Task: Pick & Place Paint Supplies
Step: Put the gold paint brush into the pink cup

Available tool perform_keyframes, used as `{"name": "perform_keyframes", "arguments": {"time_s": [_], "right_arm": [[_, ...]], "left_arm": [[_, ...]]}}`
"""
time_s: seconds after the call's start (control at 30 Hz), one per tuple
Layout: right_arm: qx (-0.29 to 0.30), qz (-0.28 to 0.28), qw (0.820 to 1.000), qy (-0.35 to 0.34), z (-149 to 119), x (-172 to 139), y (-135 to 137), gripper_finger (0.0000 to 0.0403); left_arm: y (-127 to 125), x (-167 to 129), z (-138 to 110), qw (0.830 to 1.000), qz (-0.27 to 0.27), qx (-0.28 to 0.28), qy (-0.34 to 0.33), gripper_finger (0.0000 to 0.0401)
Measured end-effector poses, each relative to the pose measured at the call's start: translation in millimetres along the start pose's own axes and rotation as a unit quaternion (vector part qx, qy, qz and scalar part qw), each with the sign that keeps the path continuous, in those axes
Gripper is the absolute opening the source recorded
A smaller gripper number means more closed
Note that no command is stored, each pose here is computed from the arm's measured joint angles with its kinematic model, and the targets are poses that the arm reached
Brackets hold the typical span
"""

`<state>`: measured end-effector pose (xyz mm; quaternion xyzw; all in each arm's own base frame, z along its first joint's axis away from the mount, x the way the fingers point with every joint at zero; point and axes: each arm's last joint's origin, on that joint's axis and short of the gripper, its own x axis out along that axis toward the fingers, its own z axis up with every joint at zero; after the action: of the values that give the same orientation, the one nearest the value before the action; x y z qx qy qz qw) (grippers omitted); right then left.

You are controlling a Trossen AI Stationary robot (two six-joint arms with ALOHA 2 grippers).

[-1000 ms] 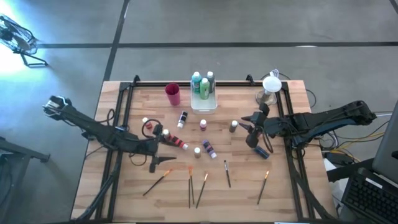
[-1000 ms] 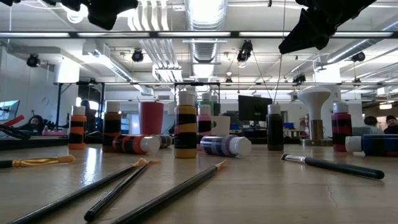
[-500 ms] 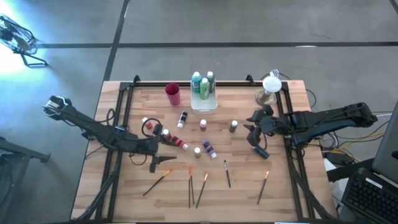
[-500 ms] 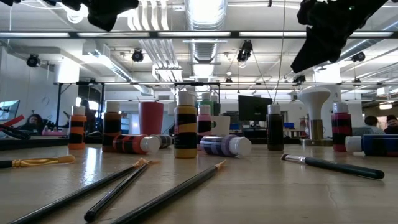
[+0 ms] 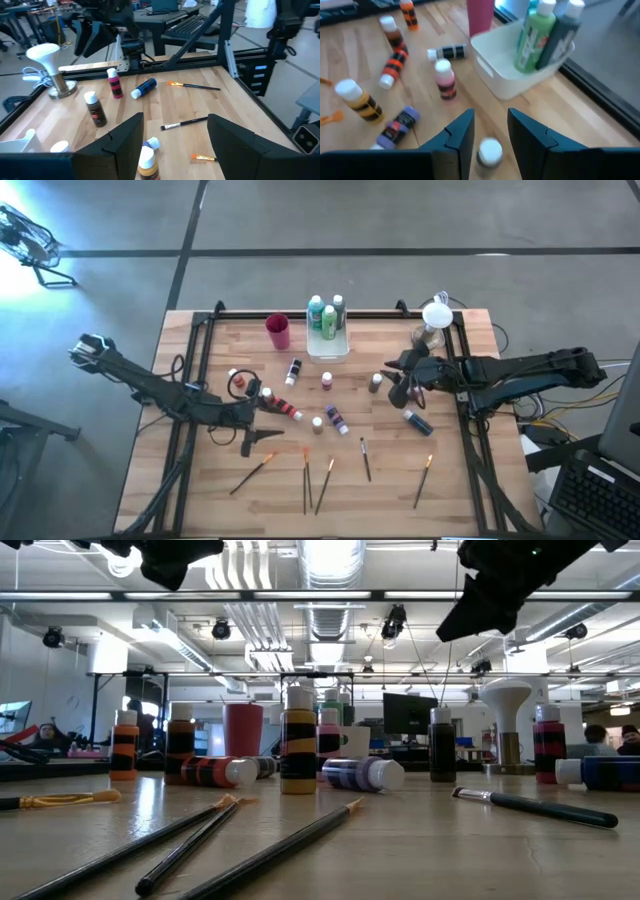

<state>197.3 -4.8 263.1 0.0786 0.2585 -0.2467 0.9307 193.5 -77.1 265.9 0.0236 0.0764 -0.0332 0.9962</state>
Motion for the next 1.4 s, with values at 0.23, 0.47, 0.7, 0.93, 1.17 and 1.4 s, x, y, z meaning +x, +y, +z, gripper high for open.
{"name": "perform_keyframes", "arguments": {"time_s": [0.23,0.47,0.7,0.93,1.17,1.4], "right_arm": [[0.002,0.008,1.000,-0.025,5,11,7,0.0098],[-0.037,0.011,0.998,-0.050,9,27,17,0.0086],[-0.059,0.011,0.997,-0.055,22,24,20,0.0073],[-0.054,0.015,0.996,-0.074,41,13,21,0.0062],[-0.066,0.014,0.996,-0.067,60,-1,21,0.0056],[-0.046,-0.005,0.997,0.062,46,-7,14,0.0078]], "left_arm": [[2,-2,2,1.000,0.023,0.001,-0.007,0.0213],[2,-2,2,1.000,0.025,-0.007,-0.007,0.0211],[2,-2,4,0.999,0.025,-0.012,-0.016,0.0209],[2,-1,3,0.998,0.025,-0.060,-0.012,0.0208],[2,-1,4,0.996,0.024,-0.080,-0.014,0.0208],[3,-2,0,0.994,0.039,-0.098,0.027,0.0206]]}}
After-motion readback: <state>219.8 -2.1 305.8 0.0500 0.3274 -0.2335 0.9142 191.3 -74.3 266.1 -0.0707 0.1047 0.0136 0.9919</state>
